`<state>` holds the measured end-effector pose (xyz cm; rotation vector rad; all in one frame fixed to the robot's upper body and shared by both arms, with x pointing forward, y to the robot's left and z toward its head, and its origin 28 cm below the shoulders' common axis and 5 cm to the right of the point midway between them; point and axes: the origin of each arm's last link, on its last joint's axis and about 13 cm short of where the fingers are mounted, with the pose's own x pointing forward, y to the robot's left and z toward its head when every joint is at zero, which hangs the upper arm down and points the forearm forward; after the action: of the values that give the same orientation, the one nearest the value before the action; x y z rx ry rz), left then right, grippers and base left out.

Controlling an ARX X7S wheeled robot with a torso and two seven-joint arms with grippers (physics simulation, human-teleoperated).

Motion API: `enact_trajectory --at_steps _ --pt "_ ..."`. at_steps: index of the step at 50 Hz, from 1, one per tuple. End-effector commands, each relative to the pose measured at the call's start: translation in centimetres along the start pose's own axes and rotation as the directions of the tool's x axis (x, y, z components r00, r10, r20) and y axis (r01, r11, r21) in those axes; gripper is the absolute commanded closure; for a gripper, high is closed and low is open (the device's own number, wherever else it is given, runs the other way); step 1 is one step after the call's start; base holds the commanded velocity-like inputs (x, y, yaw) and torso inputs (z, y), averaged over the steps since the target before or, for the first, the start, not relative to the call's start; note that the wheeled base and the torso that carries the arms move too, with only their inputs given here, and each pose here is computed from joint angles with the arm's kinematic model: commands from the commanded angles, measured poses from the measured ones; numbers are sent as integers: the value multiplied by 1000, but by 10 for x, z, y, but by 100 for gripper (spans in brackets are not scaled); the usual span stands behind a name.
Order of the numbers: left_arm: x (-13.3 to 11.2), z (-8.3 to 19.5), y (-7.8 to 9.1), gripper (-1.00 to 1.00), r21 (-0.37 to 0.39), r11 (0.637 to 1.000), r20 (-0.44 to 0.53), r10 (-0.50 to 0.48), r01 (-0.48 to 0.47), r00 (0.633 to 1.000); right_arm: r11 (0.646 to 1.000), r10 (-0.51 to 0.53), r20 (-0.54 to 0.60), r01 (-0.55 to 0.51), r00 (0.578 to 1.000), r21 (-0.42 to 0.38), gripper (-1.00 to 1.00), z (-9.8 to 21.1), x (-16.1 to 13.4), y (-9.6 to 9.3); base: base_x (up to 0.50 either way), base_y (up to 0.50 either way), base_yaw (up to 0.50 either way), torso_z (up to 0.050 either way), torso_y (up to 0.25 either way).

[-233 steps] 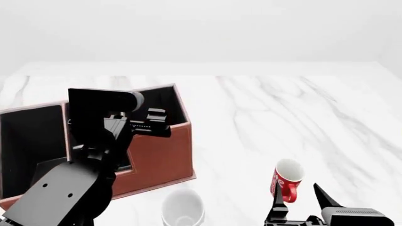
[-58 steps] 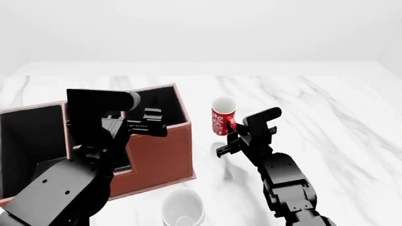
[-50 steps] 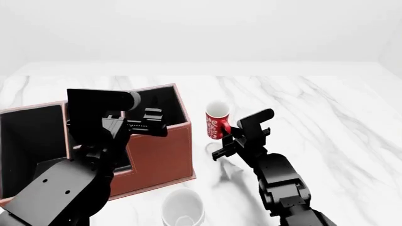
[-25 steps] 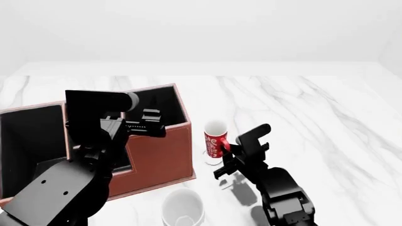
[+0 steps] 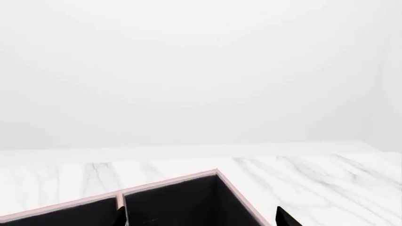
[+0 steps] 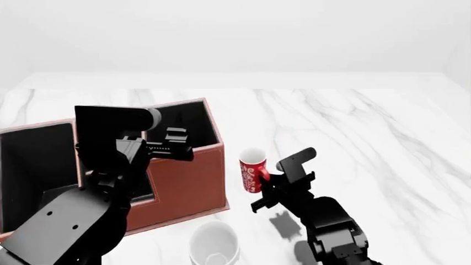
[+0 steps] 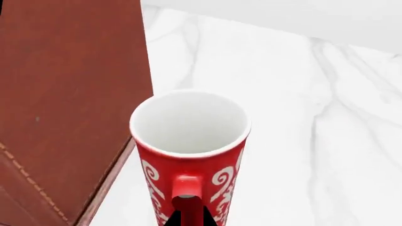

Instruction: Pick up the red mug and place it to the right of the caddy.

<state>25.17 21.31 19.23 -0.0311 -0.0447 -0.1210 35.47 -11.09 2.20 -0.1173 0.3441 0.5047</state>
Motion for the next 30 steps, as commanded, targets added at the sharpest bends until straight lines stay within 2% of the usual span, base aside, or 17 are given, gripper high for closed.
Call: enact_trajectory --at_steps 1,3,4,17,30 --pt "0 1 0 -100 0 1000 2 0 0 1000 1000 -6 -41 6 999 -3 100 -2 2 0 0 0 0 0 0" --pt "0 0 0 -100 0 1000 1 0 0 1000 1000 3 -45 -4 999 -3 100 -3 2 1 0 0 0 0 0" --pt "0 0 0 -100 0 1000 1 0 0 1000 1000 3 -49 -3 999 -6 -100 -3 2 1 0 0 0 0 0" --pt "-1 0 1 -100 -3 1000 2 5 -5 1000 1000 13 -34 -13 999 9 -100 1 -6 1 0 0 0 0 0" --pt "-1 -3 1 -100 -6 1000 -4 5 -5 1000 998 5 -15 -4 1000 56 -100 -8 -41 1 0 0 0 0 0"
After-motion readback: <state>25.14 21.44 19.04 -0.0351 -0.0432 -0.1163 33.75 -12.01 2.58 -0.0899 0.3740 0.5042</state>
